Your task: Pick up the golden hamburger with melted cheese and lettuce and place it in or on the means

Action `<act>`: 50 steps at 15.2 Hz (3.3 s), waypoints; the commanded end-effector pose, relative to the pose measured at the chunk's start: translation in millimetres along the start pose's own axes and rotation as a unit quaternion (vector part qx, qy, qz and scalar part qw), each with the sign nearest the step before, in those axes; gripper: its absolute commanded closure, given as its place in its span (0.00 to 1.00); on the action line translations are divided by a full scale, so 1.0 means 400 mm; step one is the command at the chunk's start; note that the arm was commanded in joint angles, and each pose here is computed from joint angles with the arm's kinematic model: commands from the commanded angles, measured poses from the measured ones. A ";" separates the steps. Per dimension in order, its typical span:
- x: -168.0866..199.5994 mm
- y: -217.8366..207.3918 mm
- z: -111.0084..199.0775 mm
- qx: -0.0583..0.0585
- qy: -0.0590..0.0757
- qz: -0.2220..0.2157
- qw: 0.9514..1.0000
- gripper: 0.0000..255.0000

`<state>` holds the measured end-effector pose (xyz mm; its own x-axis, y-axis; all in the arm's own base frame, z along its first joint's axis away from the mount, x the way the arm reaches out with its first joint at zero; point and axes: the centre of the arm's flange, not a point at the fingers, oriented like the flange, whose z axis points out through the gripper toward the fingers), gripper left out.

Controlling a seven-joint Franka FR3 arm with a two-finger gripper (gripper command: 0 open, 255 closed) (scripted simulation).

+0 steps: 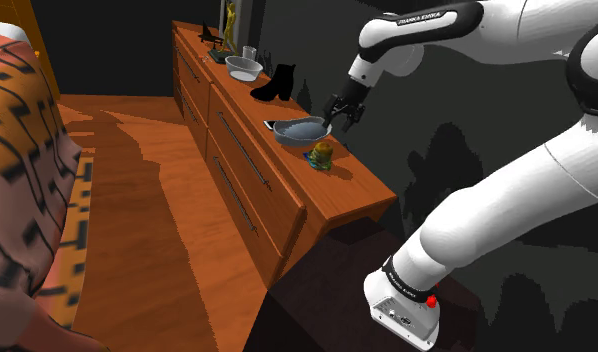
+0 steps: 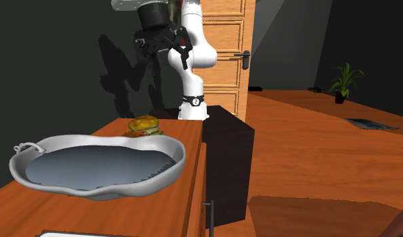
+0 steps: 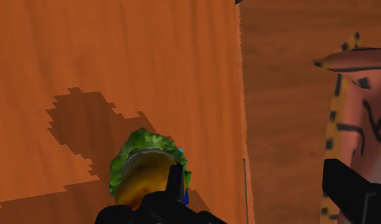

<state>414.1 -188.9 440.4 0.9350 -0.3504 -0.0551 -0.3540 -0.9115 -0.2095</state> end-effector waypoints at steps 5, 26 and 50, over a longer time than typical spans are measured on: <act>0.093 0.167 0.092 0.022 -0.002 0.058 0.998 0.00; 0.136 0.259 0.246 0.035 -0.004 0.090 0.995 1.00; 0.129 0.223 0.224 0.003 0.130 0.141 0.981 0.00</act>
<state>430.8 -270.4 335.6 0.7683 -0.6273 0.1274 -0.5926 -0.7723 -0.2287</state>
